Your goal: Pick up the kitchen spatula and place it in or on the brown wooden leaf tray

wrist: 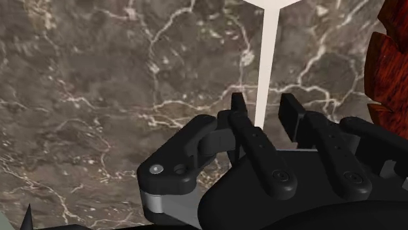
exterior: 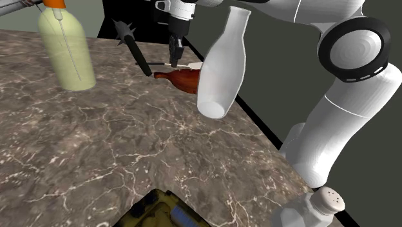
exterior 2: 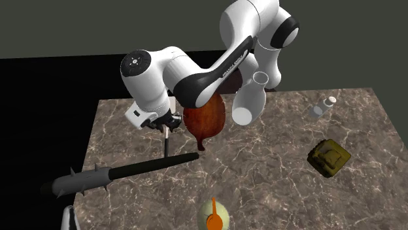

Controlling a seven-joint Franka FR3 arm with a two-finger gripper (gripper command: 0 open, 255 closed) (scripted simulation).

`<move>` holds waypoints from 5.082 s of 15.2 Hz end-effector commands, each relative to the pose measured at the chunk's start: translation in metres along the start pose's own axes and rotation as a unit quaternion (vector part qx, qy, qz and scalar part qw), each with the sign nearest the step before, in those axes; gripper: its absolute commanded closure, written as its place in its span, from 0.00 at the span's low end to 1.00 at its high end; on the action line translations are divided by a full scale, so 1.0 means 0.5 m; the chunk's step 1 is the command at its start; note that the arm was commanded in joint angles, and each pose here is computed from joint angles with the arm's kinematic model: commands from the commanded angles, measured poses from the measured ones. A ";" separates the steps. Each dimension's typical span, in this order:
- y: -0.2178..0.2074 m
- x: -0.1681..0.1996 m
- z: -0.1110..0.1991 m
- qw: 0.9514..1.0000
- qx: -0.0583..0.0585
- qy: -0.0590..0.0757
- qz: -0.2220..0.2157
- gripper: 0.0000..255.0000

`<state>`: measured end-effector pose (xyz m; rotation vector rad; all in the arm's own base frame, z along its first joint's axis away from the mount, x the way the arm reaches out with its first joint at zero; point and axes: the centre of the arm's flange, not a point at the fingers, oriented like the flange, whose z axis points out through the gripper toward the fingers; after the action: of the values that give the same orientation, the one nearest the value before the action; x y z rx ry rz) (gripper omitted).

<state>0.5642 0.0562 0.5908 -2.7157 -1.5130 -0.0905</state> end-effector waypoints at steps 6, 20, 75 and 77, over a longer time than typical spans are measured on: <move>0.000 0.000 0.000 1.000 0.000 0.000 0.000 1.00; 0.000 0.008 -0.126 1.000 0.000 0.000 0.000 1.00; -0.294 -0.098 -0.170 1.000 0.000 0.000 0.000 0.00; -0.294 -0.098 -0.170 1.000 0.000 0.000 0.000 0.00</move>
<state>0.4105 0.0873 0.6715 -2.7158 -1.5129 -0.0910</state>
